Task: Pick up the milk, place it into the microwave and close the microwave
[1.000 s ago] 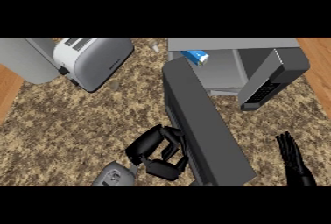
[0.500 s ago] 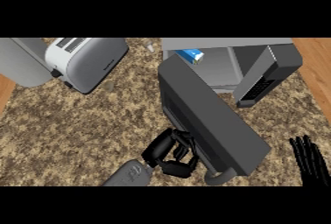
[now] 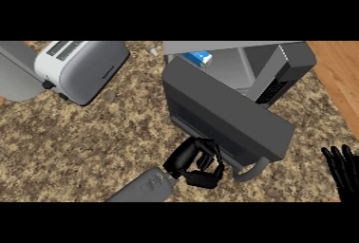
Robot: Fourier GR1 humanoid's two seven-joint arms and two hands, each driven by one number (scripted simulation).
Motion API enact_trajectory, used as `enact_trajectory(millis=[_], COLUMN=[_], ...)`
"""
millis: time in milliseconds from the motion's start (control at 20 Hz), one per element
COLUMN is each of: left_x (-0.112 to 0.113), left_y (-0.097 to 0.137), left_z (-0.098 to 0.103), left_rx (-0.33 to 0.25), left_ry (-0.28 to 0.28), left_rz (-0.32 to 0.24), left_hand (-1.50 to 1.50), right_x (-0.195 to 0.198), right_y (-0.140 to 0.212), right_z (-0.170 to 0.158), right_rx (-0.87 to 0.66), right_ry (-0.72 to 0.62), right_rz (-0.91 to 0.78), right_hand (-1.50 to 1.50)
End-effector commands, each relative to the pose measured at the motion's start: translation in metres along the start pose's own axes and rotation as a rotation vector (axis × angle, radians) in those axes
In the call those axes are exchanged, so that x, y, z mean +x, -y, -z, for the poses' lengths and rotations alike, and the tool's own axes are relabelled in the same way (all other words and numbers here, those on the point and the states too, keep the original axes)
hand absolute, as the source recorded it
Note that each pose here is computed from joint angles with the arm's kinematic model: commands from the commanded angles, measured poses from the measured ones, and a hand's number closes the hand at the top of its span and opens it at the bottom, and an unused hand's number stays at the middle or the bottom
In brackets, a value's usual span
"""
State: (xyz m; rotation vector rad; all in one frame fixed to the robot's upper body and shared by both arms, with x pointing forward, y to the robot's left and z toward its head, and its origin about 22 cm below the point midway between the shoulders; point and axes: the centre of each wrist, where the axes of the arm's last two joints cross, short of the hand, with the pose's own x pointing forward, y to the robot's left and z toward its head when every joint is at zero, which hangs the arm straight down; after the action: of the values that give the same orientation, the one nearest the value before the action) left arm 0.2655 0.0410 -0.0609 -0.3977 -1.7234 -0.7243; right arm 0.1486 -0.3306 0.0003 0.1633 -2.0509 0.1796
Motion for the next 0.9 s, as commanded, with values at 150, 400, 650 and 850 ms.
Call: enact_trajectory(millis=[150, 400, 650, 850], left_x=[0.02, 0.027, 0.041, 0.048], left_y=[0.007, 0.006, -0.009, -0.015], left_z=[0.017, 0.024, 0.043, 0.055], left_rx=[0.083, 0.216, 0.358, 0.403], left_ry=[0.075, 0.101, 0.075, 0.049], left_rz=[-0.078, -0.073, -0.085, -0.084], left_hand=[1.5, 1.5, 1.5, -1.5], right_x=[0.018, 0.033, 0.049, 0.051], right_y=[-0.004, 0.002, 0.013, 0.017], right_z=[0.025, 0.035, 0.047, 0.052], right_rx=[0.083, 0.137, 0.163, 0.147], right_ry=[0.023, 0.035, 0.066, 0.087], right_rz=[0.033, -0.005, -0.059, -0.04], right_hand=[-1.5, -1.5, -1.5, -1.5])
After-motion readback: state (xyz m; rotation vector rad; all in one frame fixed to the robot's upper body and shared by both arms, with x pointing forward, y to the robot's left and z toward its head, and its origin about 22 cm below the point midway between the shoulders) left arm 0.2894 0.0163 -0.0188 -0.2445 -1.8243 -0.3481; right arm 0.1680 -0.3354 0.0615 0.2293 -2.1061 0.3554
